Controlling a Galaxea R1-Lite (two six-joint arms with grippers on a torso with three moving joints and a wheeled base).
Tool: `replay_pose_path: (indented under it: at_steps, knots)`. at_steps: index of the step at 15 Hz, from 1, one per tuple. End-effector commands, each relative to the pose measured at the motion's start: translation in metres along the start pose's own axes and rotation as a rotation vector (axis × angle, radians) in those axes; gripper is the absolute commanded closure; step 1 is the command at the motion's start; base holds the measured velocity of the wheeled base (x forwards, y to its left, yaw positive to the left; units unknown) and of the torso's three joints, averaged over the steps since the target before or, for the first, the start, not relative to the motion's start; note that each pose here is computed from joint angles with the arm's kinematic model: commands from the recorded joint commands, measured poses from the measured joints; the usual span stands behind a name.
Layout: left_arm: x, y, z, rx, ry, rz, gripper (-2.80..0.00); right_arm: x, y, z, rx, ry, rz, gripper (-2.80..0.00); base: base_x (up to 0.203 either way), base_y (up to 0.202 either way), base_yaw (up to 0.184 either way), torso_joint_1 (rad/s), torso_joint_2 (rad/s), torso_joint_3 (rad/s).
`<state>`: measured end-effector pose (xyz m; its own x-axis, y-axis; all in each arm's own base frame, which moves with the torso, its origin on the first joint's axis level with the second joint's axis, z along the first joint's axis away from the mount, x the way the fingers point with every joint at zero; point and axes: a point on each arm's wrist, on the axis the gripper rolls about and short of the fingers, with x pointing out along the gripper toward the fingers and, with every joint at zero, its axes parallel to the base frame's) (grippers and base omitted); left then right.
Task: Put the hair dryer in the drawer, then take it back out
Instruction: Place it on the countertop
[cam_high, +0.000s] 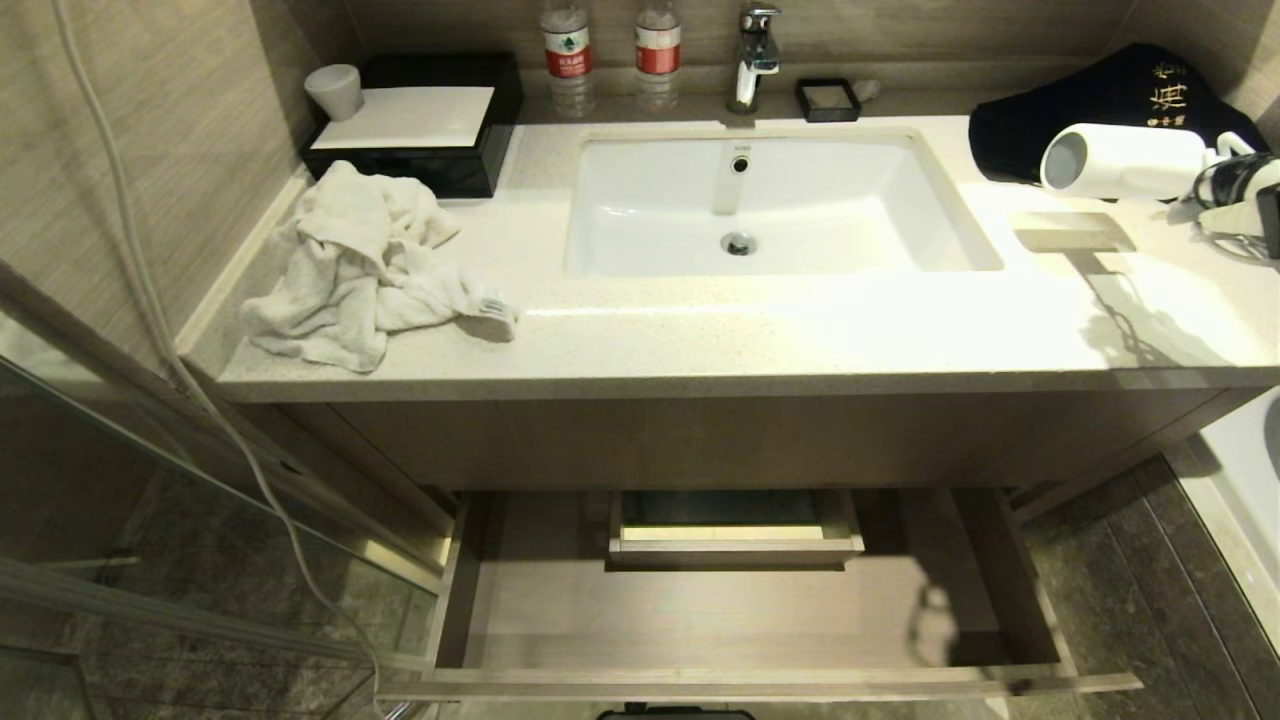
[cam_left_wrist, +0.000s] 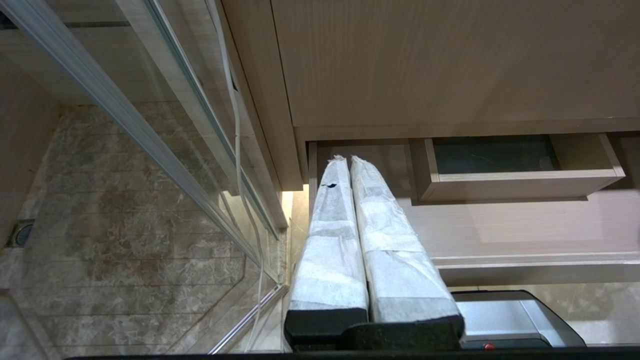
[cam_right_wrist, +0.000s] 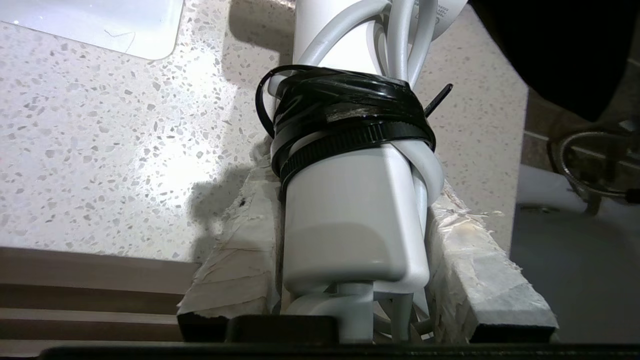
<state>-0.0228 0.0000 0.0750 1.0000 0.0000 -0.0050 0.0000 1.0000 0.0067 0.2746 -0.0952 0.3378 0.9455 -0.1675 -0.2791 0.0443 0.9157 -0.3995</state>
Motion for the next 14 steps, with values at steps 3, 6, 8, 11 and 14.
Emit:
replay_pose_path:
  at_steps: [3, 6, 8, 11, 14]
  knots:
    - [0.0, 0.0, 0.0, 0.0, 0.003, 0.0, 0.0, 0.065, 0.0, -0.024, 0.017, 0.084, 0.072, 0.0, 0.0, 0.0, 0.0, 0.0, 0.0, 0.0]
    - [0.0, 0.0, 0.0, -0.001, 0.003, 0.0, 0.0, 0.083, -0.002, -0.026, 0.015, 0.071, 0.072, 0.0, 0.0, 0.0, 0.0, 0.0, 0.0, 0.0]
    - [0.0, 0.0, 0.0, 0.0, 0.003, 0.0, 0.0, 0.087, -0.001, -0.029, 0.016, 0.065, 0.096, 0.0, 0.0, 0.0, 0.0, 0.0, 0.0, 0.0]
    - [0.0, 0.0, 0.0, 0.001, 0.003, 0.0, 0.0, 0.092, -0.001, -0.029, 0.004, 0.041, 0.104, -2.8, 0.0, 0.0, 0.0, 0.0, 0.0, 0.0]
    - [0.0, 0.0, 0.0, 0.001, 0.003, 0.0, 0.0, 0.074, -0.001, -0.021, -0.018, -0.021, 0.109, -2.8, 0.0, 0.0, 0.0, 0.0, 0.0, 0.0]
